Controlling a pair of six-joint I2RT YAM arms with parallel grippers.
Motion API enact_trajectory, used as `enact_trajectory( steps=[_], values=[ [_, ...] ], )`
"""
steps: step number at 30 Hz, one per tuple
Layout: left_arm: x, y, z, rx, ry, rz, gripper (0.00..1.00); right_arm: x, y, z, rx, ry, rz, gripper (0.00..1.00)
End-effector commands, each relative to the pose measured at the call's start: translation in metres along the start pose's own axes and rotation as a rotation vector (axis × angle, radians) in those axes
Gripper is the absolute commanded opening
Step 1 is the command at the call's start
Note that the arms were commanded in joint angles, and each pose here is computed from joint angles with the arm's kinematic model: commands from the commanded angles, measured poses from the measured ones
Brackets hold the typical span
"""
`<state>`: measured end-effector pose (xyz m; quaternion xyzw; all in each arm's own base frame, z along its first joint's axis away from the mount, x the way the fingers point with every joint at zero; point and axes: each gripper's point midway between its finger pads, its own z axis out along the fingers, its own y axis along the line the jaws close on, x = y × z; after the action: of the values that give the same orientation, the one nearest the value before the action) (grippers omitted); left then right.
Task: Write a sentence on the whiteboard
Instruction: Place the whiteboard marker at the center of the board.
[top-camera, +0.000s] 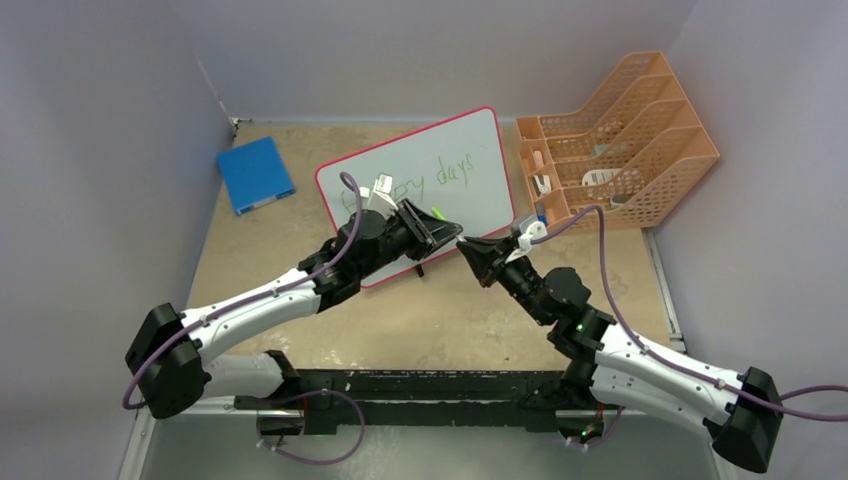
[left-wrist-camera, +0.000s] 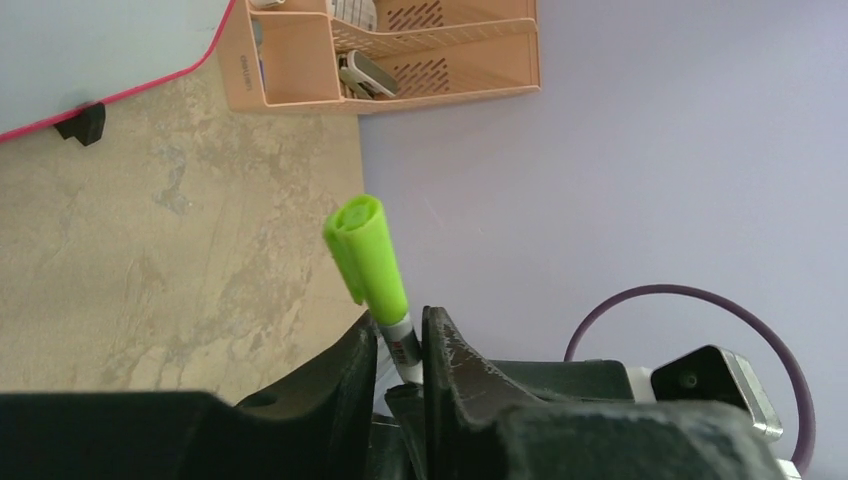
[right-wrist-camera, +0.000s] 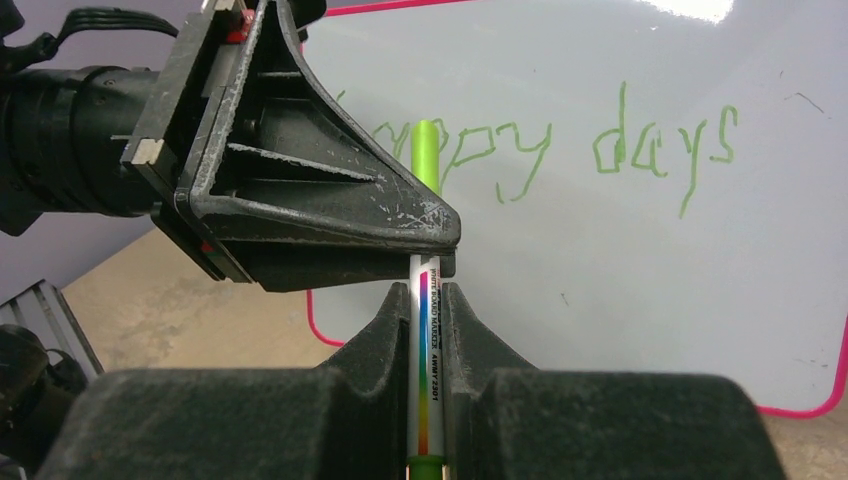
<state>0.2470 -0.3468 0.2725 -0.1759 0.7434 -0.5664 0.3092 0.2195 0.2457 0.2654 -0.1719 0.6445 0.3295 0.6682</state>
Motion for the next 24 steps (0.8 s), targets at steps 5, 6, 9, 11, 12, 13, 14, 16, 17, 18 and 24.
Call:
enact_trajectory(
  steps=[5,6,9,11,12,13,14,16,17,18,24],
  values=[
    [-0.003,-0.018,-0.001,0.083,-0.009,0.007,0.00,-0.012,0.004,0.003,-0.019,-0.049,0.011,0.11],
    [-0.004,-0.016,-0.002,0.076,-0.014,0.018,0.00,-0.013,0.005,0.002,-0.021,-0.051,0.016,0.17],
    [-0.007,-0.010,-0.005,0.044,-0.026,0.089,0.00,-0.014,0.004,-0.002,-0.015,-0.048,0.038,0.36],
    [-0.008,-0.004,-0.006,0.008,-0.023,0.146,0.00,-0.017,0.002,-0.006,-0.003,-0.050,0.053,0.45],
    [-0.008,0.000,-0.006,-0.012,-0.019,0.170,0.00,-0.019,0.001,-0.008,0.002,-0.050,0.059,0.49],
    [-0.007,0.004,-0.007,-0.030,-0.011,0.201,0.00,-0.023,0.000,-0.012,0.010,-0.057,0.067,0.52],
    [-0.005,0.009,-0.008,-0.054,0.002,0.233,0.00,-0.025,-0.001,-0.014,0.016,-0.058,0.074,0.54],
    [-0.003,0.020,-0.009,-0.100,0.031,0.293,0.00,-0.031,-0.004,-0.019,0.031,-0.064,0.081,0.58],
    [0.000,0.028,-0.010,-0.132,0.055,0.326,0.00,-0.034,-0.006,-0.022,0.044,-0.066,0.085,0.59],
    [0.003,0.036,-0.011,-0.166,0.081,0.354,0.00,-0.038,-0.008,-0.024,0.055,-0.071,0.089,0.60],
    [0.030,0.083,-0.012,-0.315,0.314,0.514,0.00,-0.056,-0.014,-0.034,0.094,-0.102,0.112,0.64]
  ],
)
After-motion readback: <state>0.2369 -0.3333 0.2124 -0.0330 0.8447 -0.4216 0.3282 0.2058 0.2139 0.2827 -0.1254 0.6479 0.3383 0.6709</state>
